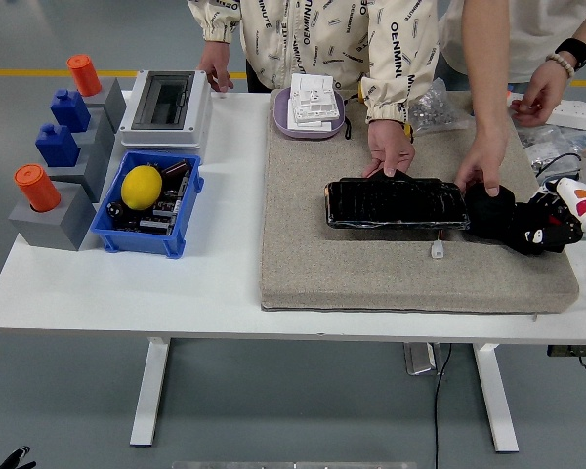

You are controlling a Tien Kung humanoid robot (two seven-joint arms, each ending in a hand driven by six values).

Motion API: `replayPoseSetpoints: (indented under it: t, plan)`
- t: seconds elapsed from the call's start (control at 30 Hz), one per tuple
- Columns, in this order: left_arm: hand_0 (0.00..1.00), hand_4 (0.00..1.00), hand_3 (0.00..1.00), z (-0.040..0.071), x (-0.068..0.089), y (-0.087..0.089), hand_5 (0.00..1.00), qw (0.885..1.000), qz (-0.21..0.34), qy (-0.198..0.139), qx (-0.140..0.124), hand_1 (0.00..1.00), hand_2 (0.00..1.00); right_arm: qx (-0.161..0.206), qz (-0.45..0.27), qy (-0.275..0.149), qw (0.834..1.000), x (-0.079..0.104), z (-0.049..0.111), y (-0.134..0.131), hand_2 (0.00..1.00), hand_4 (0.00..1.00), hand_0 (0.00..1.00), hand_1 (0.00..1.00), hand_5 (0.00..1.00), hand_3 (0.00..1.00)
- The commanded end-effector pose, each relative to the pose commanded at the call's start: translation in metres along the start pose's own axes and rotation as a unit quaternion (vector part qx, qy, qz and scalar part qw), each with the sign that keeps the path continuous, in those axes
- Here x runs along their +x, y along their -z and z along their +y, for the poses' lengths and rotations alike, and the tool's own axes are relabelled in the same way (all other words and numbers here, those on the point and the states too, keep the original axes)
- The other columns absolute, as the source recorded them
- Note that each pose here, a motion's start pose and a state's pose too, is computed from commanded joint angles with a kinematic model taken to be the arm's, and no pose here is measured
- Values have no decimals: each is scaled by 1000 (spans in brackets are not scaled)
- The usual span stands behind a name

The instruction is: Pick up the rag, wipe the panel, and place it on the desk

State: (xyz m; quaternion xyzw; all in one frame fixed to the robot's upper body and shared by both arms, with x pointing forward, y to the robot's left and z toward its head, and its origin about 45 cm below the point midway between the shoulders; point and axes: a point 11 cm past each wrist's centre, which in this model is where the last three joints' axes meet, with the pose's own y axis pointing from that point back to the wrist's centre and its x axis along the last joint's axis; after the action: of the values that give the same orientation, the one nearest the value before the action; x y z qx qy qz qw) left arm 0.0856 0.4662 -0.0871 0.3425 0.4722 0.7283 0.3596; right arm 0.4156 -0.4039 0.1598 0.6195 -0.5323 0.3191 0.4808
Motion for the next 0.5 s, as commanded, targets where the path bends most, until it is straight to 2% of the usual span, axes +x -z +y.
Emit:
replayPoseSetpoints:
  t: [0.1, 0.13, 0.3, 0.33, 0.5]
  plan:
    - [725, 694, 626, 0, -1, 0, 580, 1000, 0, 1, 0, 716, 767, -7, 1, 15, 1000, -3, 0, -2, 657, 998, 528, 572, 239, 579]
    - [726, 694, 627, 0, -1, 0, 580, 1000, 0, 1, -1, 716, 767, -8, 1, 18, 1000, -4, 0, -2, 742, 998, 682, 658, 358, 757]
    - [726, 694, 627, 0, -2, -1, 580, 1000, 1, 2, -1, 716, 767, -17, 2, 35, 999, -6, 0, -5, 742, 998, 682, 658, 358, 757]
    - [725, 694, 627, 0, -2, -1, 581, 1000, 1, 2, -1, 716, 767, -17, 2, 36, 999, -5, 0, -5, 778, 998, 744, 692, 424, 779]
    - [725, 694, 627, 0, -1, 0, 581, 1000, 1, 1, -1, 716, 767, -21, 4, 38, 999, -2, -1, -5, 778, 998, 744, 692, 424, 779]
